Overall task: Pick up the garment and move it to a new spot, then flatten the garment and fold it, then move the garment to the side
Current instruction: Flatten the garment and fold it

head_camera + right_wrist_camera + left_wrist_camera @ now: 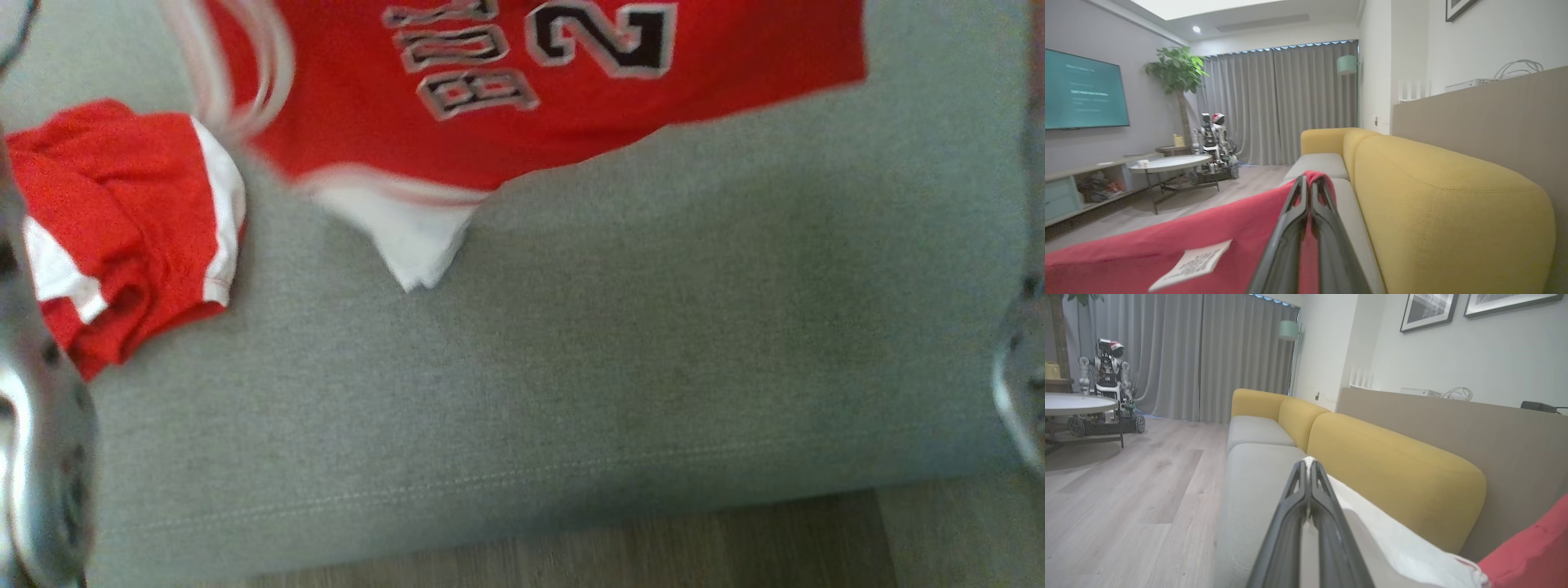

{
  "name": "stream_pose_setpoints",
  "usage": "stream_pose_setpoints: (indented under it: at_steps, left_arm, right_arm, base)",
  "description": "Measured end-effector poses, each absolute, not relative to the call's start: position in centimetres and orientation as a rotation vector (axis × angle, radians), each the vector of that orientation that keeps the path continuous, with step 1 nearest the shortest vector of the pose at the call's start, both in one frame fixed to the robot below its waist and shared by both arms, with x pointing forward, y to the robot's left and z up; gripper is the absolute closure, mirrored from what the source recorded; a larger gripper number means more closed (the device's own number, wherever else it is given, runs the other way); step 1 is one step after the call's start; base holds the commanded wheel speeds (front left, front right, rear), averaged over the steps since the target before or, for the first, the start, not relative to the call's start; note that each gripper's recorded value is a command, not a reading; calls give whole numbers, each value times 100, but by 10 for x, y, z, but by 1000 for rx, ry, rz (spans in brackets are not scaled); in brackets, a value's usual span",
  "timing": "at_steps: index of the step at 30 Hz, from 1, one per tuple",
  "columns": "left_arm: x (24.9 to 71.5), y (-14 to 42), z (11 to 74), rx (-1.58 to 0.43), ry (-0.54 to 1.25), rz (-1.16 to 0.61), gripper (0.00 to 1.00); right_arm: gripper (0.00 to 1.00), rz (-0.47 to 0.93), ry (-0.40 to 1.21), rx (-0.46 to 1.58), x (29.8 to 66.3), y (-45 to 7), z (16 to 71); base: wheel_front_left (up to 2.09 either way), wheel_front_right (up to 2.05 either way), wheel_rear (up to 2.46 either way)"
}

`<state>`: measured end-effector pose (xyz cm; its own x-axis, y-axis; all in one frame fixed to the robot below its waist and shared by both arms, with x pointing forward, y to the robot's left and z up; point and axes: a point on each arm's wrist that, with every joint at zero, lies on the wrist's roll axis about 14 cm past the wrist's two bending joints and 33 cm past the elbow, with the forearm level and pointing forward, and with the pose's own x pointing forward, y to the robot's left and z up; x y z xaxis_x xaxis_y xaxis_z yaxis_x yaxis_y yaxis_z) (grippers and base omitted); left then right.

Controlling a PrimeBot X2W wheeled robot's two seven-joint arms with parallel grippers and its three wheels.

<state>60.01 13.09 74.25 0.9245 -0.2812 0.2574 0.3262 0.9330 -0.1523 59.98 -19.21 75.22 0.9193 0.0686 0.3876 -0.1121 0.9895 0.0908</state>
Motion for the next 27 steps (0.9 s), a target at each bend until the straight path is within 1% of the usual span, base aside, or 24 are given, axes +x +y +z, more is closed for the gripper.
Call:
stream_pose_setpoints:
  at_steps: [2,4,6,9,12,15,18,20,23,25,27]
  left_arm:
    - [621,128,739,-172,-207,-308,100]
    - [642,130,744,-136,-231,-283,100]
    - [661,131,753,-78,-294,-259,100]
    - [682,131,770,-17,-438,-226,100]
    - [695,135,781,-17,-587,-187,100]
    - [707,141,774,-65,-630,-172,100]
    - [718,142,748,-95,-586,-191,100]
    - [721,148,721,-125,-533,-189,100]
    - [716,154,652,-139,-383,-182,100]
    - [699,146,595,-176,-252,-203,100]
    - [673,131,547,-218,-136,-238,100]
  right_arm:
    - [100,68,-362,81,617,-199,748]
    - [100,38,-332,72,635,-207,738]
    - [100,8,-349,74,650,-216,732]
    - [100,-23,-406,42,667,-224,727]
    - [100,-47,-453,3,681,-230,728]
    - [100,-78,-507,-3,686,-238,733]
    - [100,-74,-537,-27,691,-235,729]
    - [100,-59,-496,-27,697,-228,706]
    - [100,-23,-334,-10,700,-214,638]
    - [100,-9,-195,6,689,-209,585]
    - [100,-15,-83,29,673,-211,545]
  base:
    - [0,0,0]
    - [0,0,0]
    - [0,0,0]
    - [0,0,0]
    - [0,0,0]
    - [0,0,0]
    - [0,0,0]
    - [0,0,0]
    - [0,0,0]
    - [0,0,0]
    - [0,0,0]
